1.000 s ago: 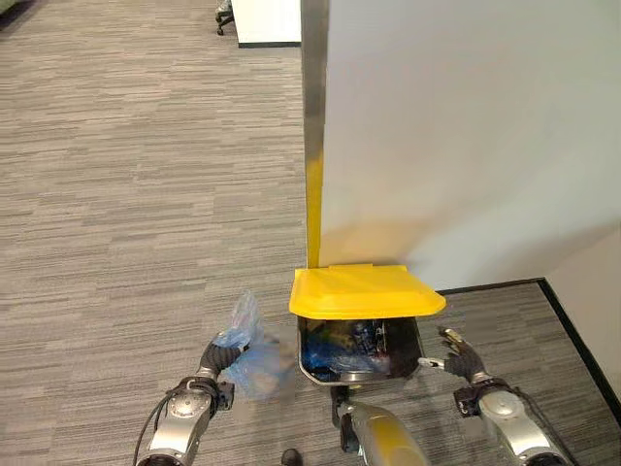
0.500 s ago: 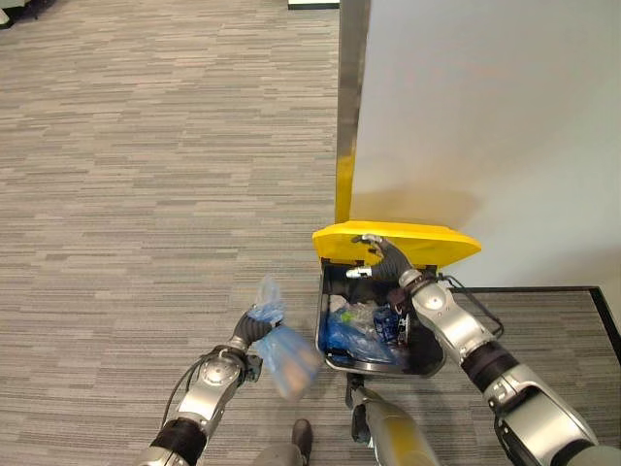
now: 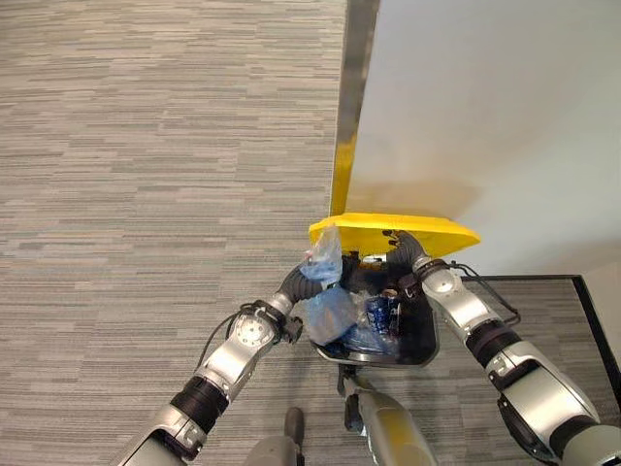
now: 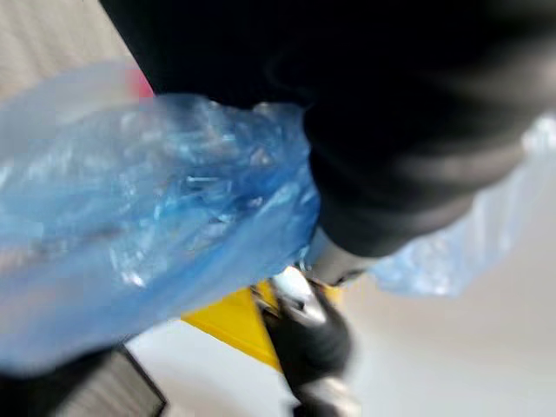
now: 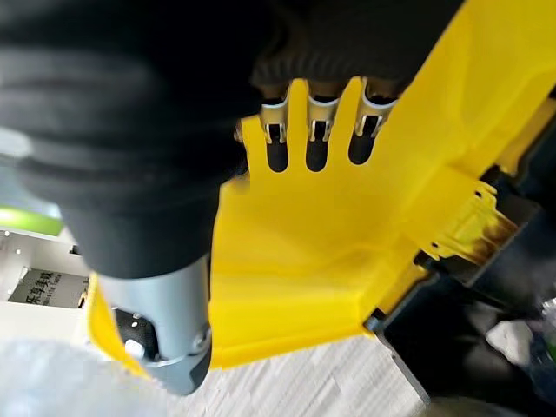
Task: Gather garbage on tea table into small bin, then transfer packed bag to large trash can.
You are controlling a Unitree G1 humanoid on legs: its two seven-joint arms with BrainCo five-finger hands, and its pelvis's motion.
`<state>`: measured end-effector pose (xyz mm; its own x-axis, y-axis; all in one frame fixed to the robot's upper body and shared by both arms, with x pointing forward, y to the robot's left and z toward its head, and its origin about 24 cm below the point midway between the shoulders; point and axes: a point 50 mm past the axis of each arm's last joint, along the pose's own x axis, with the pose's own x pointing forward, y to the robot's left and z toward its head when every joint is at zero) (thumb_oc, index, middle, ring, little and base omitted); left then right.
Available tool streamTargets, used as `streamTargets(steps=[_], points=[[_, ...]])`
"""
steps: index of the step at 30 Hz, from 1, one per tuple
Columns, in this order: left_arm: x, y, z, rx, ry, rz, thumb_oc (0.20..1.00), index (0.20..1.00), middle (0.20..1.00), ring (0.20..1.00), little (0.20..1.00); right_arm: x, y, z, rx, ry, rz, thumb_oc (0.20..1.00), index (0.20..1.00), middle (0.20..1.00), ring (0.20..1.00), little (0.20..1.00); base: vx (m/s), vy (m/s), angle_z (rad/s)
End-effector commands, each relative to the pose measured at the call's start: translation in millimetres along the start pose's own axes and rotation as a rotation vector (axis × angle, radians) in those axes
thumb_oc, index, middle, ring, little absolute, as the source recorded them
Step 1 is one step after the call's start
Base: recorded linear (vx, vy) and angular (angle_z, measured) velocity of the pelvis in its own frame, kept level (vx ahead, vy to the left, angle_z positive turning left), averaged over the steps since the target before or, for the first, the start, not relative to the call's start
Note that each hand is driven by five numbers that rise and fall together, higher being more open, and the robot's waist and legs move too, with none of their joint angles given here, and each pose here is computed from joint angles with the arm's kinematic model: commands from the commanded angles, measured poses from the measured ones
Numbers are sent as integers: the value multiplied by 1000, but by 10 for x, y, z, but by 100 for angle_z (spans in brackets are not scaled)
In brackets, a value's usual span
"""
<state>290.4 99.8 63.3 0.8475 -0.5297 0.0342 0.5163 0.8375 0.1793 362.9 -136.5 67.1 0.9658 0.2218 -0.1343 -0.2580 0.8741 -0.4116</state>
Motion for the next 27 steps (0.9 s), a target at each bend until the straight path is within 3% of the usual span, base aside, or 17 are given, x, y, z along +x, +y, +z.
streamTargets(steps=[1, 13, 19, 20, 21, 27], points=[[28, 14, 270, 2, -164, -19, 200, 200, 200, 200, 200, 138, -132, 497, 23, -174, -65, 1000, 1000, 1000, 1000, 1000, -17, 10, -8], [311, 238, -158, 328, 124, 67, 200, 200, 200, 200, 200, 192, -351, 997, -106, -295, -120, 1000, 1000, 1000, 1000, 1000, -28, 24, -14], [326, 331, -414, 441, 284, 129, 200, 200, 200, 200, 200, 93, -156, 1209, -76, -430, -71, 1000, 1000, 1000, 1000, 1000, 21, 45, -1], [307, 344, -451, 455, 303, 134, 564, 564, 564, 564, 564, 79, -121, 1206, -80, -439, -62, 1000, 1000, 1000, 1000, 1000, 54, 52, -30], [261, 367, -521, 470, 338, 145, 1000, 1000, 1000, 1000, 1000, 62, -41, 1194, -86, -449, -38, 1000, 1000, 1000, 1000, 1000, 59, 54, -30], [157, 463, -540, 448, 338, 202, 1000, 1000, 1000, 1000, 1000, -38, 64, 1060, -75, -458, 3, 1000, 1000, 1000, 1000, 1000, 12, 20, 1]])
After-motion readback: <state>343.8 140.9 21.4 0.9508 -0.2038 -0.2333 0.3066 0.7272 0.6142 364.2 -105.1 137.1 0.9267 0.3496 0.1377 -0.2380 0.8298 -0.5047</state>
